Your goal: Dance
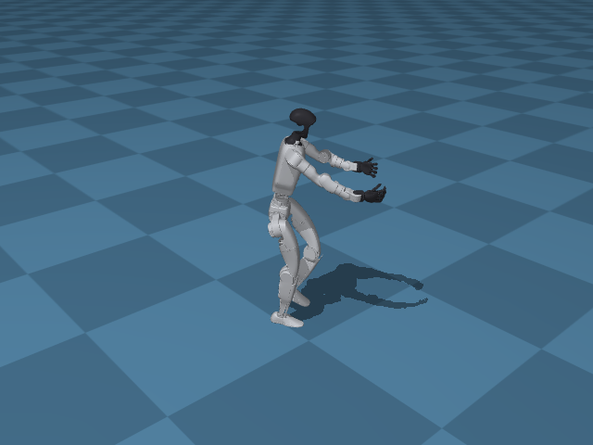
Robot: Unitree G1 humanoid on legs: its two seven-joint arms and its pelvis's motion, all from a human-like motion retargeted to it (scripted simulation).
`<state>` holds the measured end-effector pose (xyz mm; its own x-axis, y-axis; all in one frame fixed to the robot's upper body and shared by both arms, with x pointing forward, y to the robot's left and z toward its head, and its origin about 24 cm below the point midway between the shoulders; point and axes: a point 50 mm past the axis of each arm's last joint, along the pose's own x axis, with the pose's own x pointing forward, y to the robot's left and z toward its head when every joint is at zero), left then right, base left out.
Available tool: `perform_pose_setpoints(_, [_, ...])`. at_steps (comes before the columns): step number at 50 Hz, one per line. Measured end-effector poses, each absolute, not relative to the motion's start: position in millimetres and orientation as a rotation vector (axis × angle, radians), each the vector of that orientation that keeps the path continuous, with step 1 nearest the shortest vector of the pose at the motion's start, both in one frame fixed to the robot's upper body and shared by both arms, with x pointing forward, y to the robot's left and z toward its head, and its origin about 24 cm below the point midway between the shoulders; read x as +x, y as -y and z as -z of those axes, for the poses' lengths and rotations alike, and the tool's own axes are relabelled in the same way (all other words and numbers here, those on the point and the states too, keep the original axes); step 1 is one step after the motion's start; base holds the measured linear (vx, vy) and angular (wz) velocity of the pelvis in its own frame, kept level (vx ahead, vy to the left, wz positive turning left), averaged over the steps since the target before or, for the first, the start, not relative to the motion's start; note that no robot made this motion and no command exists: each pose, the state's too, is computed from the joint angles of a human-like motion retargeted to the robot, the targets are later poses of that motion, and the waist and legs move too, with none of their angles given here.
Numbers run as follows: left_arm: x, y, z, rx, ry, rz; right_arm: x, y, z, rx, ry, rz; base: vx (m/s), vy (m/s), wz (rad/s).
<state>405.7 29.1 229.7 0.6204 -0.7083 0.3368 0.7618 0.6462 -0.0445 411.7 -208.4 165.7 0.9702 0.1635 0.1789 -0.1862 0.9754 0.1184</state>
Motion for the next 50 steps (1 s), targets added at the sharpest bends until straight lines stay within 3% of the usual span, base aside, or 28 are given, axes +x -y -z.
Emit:
perform_pose_setpoints(34, [405, -28, -232, -0.195, 0.315, 0.851, 412, 212, -173, 0.134, 0.197, -0.170, -0.06, 0.31, -0.17])
perform_pose_setpoints(50, [407, -35, -236, -0.161, 0.333, 0.842, 413, 206, -174, 0.142, 0.196, -0.183, -0.04, 0.06, -0.14])
